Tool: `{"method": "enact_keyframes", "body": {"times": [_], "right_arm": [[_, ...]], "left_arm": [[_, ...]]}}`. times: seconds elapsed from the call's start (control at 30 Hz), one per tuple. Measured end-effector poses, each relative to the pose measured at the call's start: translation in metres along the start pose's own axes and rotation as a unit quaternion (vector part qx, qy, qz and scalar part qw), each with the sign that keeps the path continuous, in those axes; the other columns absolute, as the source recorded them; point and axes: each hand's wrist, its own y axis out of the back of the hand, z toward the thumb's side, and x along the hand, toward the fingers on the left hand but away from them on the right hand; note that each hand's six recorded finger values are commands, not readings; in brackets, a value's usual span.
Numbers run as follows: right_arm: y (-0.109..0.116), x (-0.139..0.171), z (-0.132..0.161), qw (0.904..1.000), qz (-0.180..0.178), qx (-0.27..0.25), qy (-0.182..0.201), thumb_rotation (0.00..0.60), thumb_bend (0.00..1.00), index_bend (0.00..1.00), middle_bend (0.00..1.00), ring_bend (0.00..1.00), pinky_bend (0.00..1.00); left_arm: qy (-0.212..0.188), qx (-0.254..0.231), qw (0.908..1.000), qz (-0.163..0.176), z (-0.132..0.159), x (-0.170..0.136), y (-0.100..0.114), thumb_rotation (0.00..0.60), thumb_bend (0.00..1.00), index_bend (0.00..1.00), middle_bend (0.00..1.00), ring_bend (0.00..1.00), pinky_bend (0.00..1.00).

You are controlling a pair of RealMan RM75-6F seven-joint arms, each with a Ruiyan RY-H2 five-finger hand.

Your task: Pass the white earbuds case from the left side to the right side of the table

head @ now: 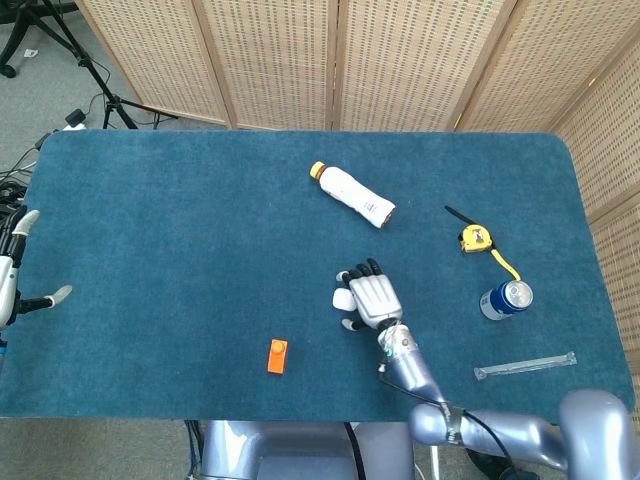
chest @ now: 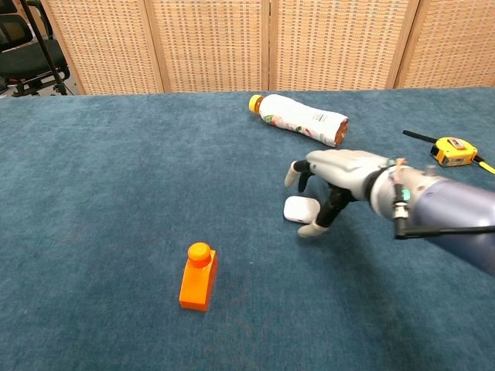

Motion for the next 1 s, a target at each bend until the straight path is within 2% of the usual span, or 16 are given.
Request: {"method": "enact_keyframes", "body": {"times": [0.13, 0.33, 0.53, 0.87, 1.0], "right_arm": [[0.004, -0.006, 0.01, 0.9997, -0.015, 0.017, -0.006, 0.6, 0.26, 0.25, 0.3, 0.18, 0.0], [0.003, -0.007, 0.004, 0.999, -0.017, 0.035, -0.019, 0.6, 0.26, 0.27, 0.31, 0.2, 0.0], [0.0, -0.002, -0.002, 0.9981, -0.019, 0.057, -0.015, 0.6, 0.26, 0.28, 0.34, 0.23, 0.0], [0.0, -0.003, -0.007, 0.9975, -0.029, 0.063, -0.014, 0.6, 0.28, 0.38, 0.44, 0.32, 0.0], [-0.003, -0.007, -0.007, 0.9971, -0.031, 0.068, -0.014, 0.6, 0.33, 0.5, 0.55, 0.41, 0.0]], "left_arm": [[0.0, -0.007, 1.0, 0.003, -0.002, 0.0, 0.003, 0.6, 0.0, 0.0, 0.0, 0.0, 0.0], [0.002, -0.015, 0.9999, 0.004, -0.005, 0.001, 0.006, 0.6, 0.0, 0.0, 0.0, 0.0, 0.0], [-0.001, -0.013, 0.9999, 0.004, -0.004, 0.0, 0.007, 0.6, 0.0, 0.0, 0.0, 0.0, 0.0], [-0.002, -0.012, 0.9999, 0.005, -0.003, -0.001, 0.006, 0.6, 0.0, 0.0, 0.0, 0.0, 0.0], [-0.001, -0.011, 0.9999, 0.004, -0.003, -0.001, 0.005, 0.6, 0.0, 0.0, 0.0, 0.0, 0.0]]}}
